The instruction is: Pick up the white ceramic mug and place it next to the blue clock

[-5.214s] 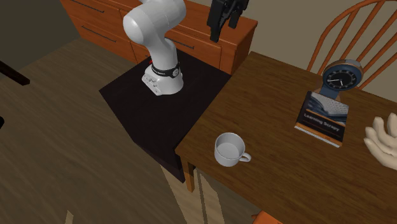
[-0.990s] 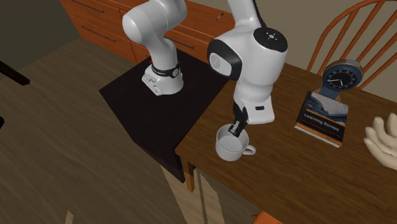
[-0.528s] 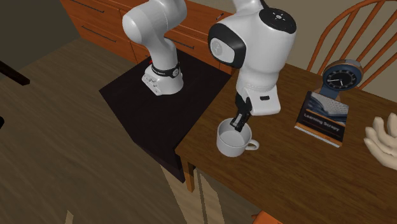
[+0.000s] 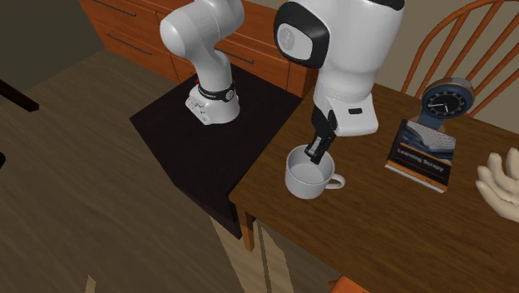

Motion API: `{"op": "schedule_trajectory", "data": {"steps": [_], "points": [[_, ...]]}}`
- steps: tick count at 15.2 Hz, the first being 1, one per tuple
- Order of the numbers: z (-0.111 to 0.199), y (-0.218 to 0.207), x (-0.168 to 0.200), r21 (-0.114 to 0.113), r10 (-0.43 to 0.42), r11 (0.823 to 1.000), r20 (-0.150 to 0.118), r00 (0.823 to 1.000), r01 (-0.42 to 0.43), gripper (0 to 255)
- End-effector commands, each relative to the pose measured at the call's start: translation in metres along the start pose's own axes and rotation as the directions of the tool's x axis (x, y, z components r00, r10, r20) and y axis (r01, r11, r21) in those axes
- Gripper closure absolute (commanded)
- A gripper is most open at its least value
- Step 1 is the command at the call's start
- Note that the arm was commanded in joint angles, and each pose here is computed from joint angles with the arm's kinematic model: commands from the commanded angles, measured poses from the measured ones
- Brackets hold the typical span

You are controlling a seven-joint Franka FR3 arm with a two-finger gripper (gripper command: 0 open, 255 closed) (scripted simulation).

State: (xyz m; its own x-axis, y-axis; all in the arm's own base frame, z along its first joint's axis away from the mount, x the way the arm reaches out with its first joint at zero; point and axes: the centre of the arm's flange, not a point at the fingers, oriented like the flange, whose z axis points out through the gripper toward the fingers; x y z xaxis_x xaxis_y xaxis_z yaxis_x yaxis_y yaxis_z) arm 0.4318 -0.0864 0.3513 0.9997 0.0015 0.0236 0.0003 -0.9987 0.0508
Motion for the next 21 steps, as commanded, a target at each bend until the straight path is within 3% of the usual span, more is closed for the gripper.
{"op": "schedule_trajectory", "data": {"steps": [1,21], "points": [[-0.011,0.001,-0.001,0.0,0.0,1.0,0.0,1.0,0.0,255],[-0.11,-0.007,0.003,0.0,0.0,1.0,0.0,1.0,0.0,255]]}}
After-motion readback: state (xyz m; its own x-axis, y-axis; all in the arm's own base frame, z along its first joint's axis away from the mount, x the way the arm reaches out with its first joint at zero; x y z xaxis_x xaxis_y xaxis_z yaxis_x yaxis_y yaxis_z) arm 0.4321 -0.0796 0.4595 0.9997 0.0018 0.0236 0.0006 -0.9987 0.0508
